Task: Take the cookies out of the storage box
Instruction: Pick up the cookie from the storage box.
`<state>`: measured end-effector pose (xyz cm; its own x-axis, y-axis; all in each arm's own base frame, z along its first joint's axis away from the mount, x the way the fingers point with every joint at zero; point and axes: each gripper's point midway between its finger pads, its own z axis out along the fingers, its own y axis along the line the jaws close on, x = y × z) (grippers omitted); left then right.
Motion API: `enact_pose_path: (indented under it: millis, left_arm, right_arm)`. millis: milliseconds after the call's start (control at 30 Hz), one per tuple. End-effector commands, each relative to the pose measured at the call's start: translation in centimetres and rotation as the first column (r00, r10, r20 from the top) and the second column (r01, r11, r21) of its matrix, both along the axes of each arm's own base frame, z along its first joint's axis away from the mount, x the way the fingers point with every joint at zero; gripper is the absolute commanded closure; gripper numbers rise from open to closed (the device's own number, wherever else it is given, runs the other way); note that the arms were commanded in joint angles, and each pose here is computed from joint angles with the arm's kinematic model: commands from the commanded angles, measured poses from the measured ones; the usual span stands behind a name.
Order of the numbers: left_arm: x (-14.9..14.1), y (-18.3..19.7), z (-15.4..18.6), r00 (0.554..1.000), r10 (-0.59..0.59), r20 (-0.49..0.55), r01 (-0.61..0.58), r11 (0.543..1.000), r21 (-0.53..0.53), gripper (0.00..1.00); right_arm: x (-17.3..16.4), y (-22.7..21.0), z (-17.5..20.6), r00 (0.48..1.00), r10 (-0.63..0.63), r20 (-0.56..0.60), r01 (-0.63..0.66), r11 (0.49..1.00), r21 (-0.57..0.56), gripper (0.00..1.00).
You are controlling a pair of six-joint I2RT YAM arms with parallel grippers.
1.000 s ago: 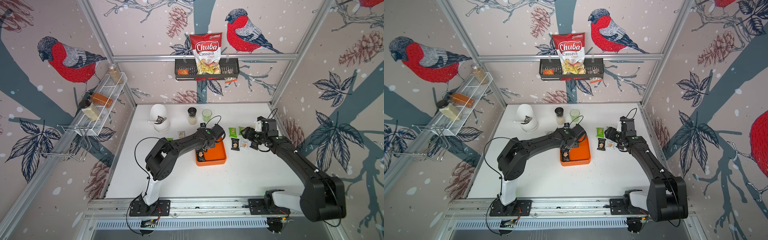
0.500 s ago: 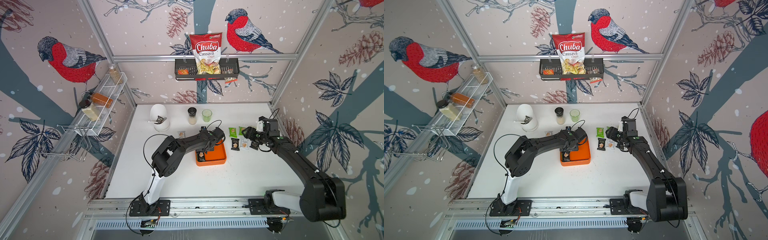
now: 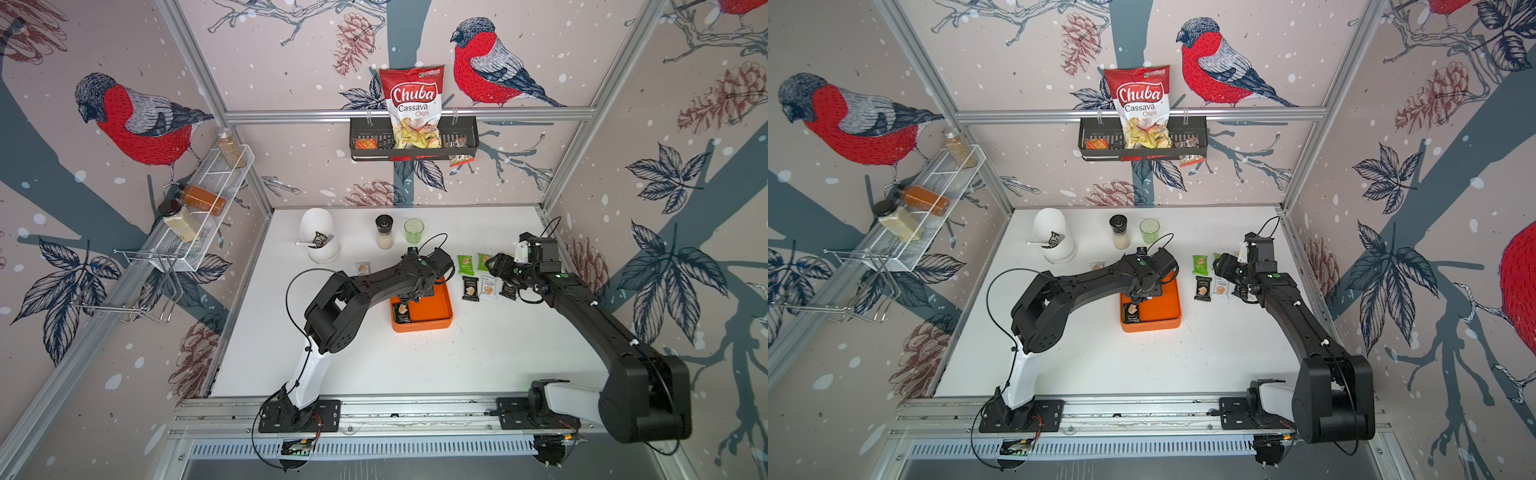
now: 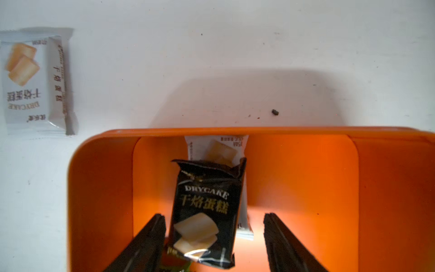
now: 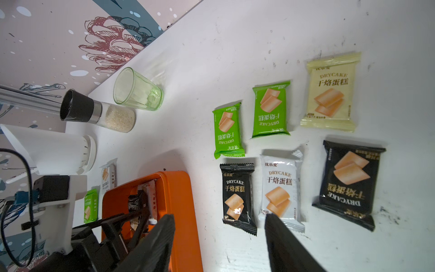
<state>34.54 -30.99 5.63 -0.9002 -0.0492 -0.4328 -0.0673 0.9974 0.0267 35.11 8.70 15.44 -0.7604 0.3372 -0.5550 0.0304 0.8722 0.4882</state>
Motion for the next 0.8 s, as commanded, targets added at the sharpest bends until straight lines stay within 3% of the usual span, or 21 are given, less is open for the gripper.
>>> enact_pose_path:
  millis: [0,767]
  left_arm:
    - [0.0,0.7,0.9,1.000,-0.008,0.010,0.008,0.999,0.031,0.29]
    - [0.7,0.2,-1.4,0.998,-0.064,-0.020,0.063,0.997,-0.036,0.34]
  right_arm:
    - [0.4,-0.1,0.5,1.000,-0.003,0.026,0.003,1.000,-0.002,0.34]
    - [0.6,-0.6,0.5,1.000,-0.018,0.023,0.018,1.000,-0.009,0.34]
